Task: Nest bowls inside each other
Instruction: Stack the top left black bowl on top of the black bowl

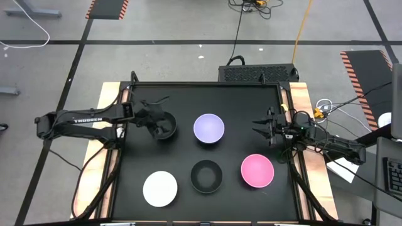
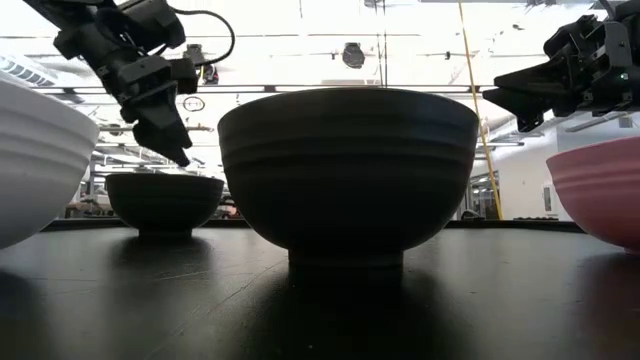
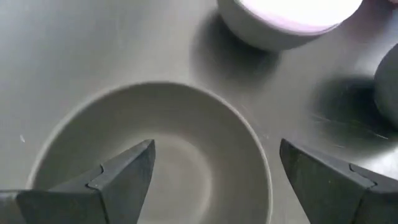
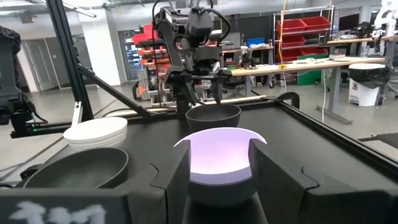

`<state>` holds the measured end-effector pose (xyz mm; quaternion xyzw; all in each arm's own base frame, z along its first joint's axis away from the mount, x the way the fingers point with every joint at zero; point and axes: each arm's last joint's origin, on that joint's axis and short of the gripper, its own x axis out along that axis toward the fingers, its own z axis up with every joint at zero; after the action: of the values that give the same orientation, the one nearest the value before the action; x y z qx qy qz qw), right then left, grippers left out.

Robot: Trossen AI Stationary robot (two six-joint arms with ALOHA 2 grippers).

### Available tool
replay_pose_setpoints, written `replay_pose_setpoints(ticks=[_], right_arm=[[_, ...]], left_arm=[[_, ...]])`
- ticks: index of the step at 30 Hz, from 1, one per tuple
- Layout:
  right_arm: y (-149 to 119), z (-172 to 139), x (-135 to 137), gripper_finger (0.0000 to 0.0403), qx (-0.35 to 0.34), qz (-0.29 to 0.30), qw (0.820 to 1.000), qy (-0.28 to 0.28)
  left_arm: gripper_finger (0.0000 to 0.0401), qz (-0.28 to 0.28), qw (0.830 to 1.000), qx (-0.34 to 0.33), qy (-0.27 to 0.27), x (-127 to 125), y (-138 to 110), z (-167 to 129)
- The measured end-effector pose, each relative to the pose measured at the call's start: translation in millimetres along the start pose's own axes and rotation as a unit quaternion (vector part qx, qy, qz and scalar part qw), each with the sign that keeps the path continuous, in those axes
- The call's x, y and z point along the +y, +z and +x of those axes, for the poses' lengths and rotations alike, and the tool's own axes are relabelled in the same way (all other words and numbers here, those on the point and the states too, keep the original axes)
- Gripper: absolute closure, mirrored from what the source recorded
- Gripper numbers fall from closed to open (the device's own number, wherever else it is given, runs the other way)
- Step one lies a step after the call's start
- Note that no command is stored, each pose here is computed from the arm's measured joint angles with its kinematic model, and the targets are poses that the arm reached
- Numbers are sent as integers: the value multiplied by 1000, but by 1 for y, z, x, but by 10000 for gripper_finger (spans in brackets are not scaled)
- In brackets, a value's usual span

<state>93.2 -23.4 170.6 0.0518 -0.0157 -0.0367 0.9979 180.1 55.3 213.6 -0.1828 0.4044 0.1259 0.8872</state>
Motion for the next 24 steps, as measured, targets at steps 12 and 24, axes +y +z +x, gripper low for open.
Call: replay_pose_setpoints(ticks=[12, 24], right_arm=[[0, 0, 0, 250, -4, 4, 1000, -1], [0, 0, 0, 250, -4, 7, 1000, -1]], left_arm=[[52, -20, 994, 107, 25, 1, 2, 17], [52, 7, 989, 148, 10, -13, 10, 34]])
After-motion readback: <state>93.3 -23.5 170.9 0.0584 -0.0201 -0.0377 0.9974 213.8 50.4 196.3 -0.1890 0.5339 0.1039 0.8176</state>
